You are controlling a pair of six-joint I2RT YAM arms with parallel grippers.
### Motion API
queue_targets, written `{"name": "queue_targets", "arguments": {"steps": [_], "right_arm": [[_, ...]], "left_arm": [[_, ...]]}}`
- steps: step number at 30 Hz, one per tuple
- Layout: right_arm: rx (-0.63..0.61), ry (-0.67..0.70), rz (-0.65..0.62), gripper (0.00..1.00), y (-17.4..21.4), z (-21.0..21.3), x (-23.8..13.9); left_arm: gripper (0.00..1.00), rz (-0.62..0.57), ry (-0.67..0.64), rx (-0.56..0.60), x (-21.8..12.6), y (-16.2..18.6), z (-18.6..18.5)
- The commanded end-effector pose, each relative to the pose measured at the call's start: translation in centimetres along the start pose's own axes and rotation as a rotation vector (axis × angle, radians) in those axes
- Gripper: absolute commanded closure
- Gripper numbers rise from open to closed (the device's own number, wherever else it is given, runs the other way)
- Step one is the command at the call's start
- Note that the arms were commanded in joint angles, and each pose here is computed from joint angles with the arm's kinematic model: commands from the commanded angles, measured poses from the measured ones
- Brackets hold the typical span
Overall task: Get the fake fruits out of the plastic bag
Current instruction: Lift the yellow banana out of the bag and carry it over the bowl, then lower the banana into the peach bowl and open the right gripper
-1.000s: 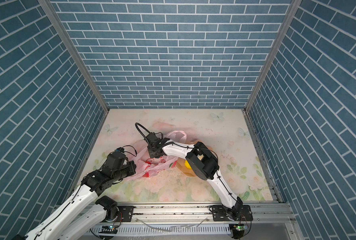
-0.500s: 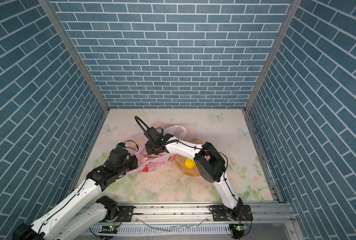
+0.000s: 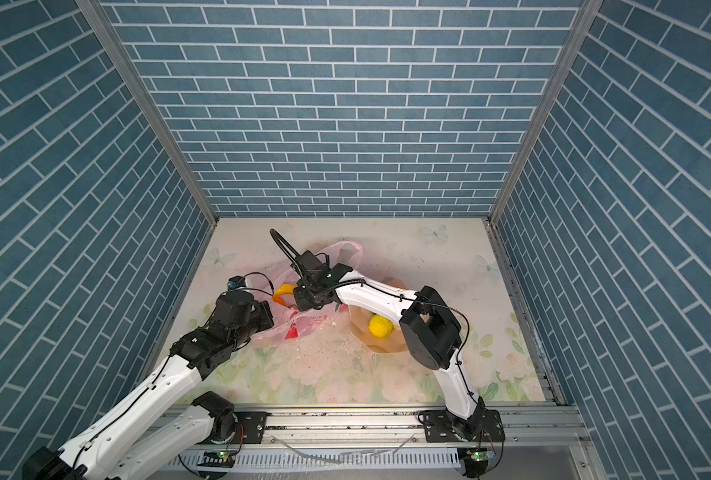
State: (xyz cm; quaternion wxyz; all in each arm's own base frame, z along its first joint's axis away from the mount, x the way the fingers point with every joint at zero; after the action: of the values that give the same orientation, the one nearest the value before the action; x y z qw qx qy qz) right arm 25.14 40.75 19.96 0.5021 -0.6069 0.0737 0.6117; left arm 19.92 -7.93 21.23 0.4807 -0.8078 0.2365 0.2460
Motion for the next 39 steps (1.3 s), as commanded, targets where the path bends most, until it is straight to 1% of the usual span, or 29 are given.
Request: {"name": "queue_targets", "arguments": {"steps": [1, 8, 14, 20, 26, 33, 39], "right_arm": [[-0.05, 0.08, 0.01, 0.96, 0.7, -0.9, -2.9], [-0.048, 0.175, 0.015, 0.96, 1.4, -2.2, -5.1], [-0.019, 0.267, 0.02, 0.97, 1.8, -4.0, -6.8], [0.038, 0.323, -0.009, 0.97, 2.1, -5.4, -8.3], [0.095, 0.38, -0.035, 0.97, 3.0, -6.4, -9.9], [0.191, 0.446, -0.113, 0.97, 4.0, -7.9, -12.5], [0.272, 0.513, -0.162, 0.97, 5.5, -9.4, -14.4]], "left_arm": [[1.0, -0.061, -0.007, 0.028, -0.4, -1.3, -0.7], [1.0, -0.086, -0.014, 0.041, -0.4, -2.0, -0.9], [1.0, -0.115, -0.015, 0.042, -0.8, -2.8, -0.8], [1.0, -0.125, -0.015, 0.033, -1.3, -3.5, -0.4], [1.0, -0.104, 0.029, 0.044, -1.9, -4.7, -0.6], [1.0, -0.058, 0.044, 0.066, -1.3, -5.1, -0.7], [1.0, -0.047, 0.048, 0.058, -0.7, -5.0, -0.7]]}}
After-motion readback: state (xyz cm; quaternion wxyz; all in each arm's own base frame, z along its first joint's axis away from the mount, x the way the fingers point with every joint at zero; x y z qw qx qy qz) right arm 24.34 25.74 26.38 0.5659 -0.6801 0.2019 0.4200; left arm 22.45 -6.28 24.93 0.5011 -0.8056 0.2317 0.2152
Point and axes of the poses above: each gripper's point midway between its finger pads, its own x axis out along the fingers, its own z axis along the line the jaws close on, y = z × x, the point moved 9 cm from there along -x, back along the fingers, and after that the axes turned 5 degrees about -x, right-handed, at the moved point
